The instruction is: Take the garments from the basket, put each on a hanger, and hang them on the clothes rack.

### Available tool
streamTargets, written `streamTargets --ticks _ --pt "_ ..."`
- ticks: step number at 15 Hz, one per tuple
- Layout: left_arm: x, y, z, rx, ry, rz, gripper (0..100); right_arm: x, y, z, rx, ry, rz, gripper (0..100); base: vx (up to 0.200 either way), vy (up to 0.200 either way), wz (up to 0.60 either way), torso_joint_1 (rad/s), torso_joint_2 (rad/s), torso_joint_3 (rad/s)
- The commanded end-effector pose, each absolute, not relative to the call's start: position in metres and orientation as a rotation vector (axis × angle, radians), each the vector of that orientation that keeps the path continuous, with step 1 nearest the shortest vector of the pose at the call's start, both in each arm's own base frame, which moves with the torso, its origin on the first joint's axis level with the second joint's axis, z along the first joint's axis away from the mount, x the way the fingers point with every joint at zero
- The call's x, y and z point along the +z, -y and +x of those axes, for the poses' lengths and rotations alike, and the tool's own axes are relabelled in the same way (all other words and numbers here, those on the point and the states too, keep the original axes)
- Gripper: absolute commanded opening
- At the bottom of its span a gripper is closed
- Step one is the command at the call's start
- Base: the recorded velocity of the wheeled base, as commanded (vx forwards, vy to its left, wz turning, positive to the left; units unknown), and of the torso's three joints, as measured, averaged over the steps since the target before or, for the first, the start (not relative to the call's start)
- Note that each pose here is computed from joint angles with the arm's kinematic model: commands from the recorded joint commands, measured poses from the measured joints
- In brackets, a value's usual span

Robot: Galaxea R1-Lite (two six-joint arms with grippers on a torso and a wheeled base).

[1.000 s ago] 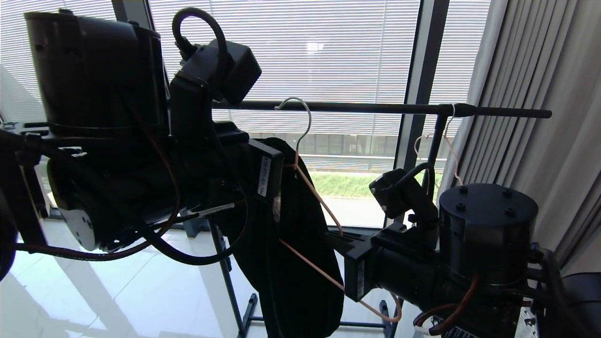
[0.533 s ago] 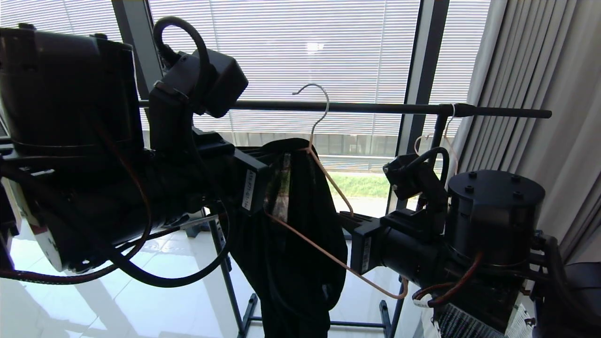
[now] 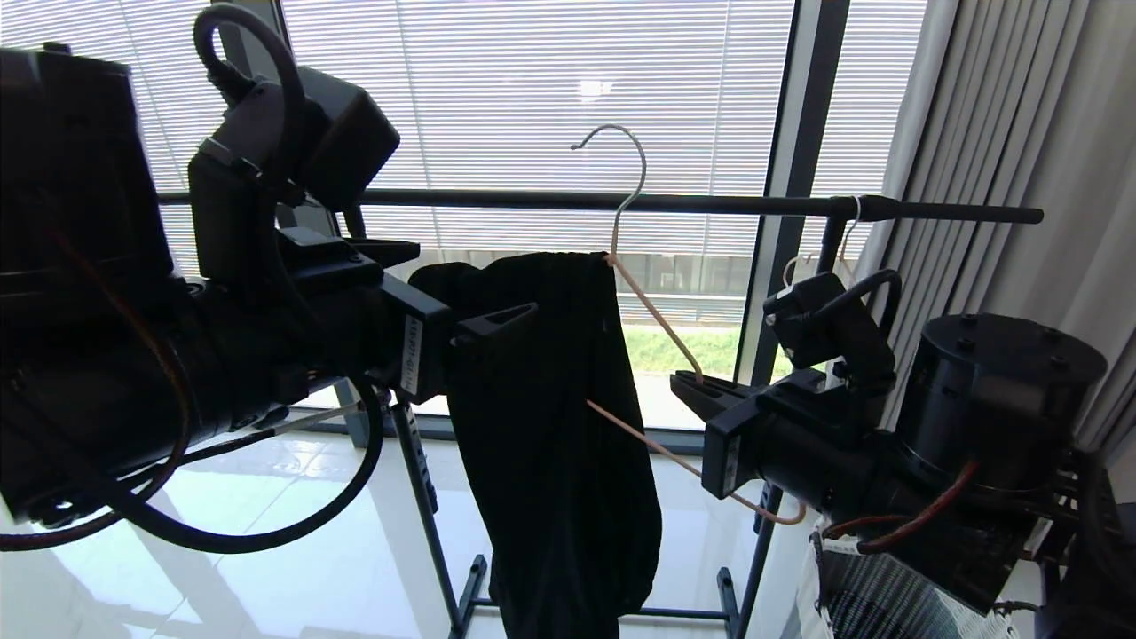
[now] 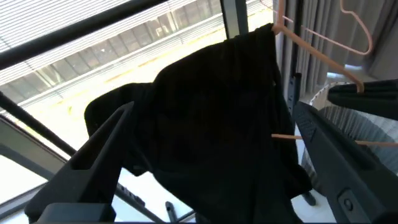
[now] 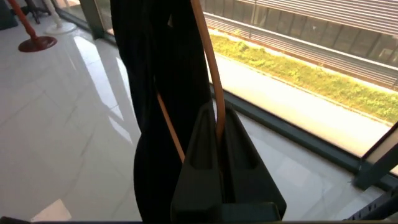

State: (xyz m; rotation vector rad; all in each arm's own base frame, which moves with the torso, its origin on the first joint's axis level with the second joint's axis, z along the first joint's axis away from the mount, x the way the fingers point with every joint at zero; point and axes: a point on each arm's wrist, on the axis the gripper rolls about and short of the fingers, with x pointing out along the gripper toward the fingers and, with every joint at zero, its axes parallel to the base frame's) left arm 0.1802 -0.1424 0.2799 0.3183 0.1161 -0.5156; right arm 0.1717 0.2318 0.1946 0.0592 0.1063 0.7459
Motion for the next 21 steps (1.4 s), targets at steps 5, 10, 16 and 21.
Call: streamTargets --ticks 5,10,16,21 --pt "0.267 0.117 0.151 -0.714 -0.071 0.395 100 0.176 -0.182 0.144 0.934 -0.137 -0.068 0 0.0 0.0 0.0 0.0 0.0 0.0" --pt "0.232 0.116 0.139 -0.941 -0.126 0.451 100 0.161 -0.172 0.117 1.065 -0.156 -0.142 0 0.0 0.0 0.0 0.0 0.0 0.0" --pt "0.202 0.116 0.13 -1.027 -0.208 0.495 100 0.161 -0.173 0.099 1.162 -0.122 -0.184 0 0.0 0.0 0.0 0.0 0.0 0.0" --pt "0.189 0.117 0.126 -1.056 -0.254 0.508 100 0.167 -0.178 0.089 1.216 -0.091 -0.179 0 0.0 0.0 0.0 0.0 0.0 0.0"
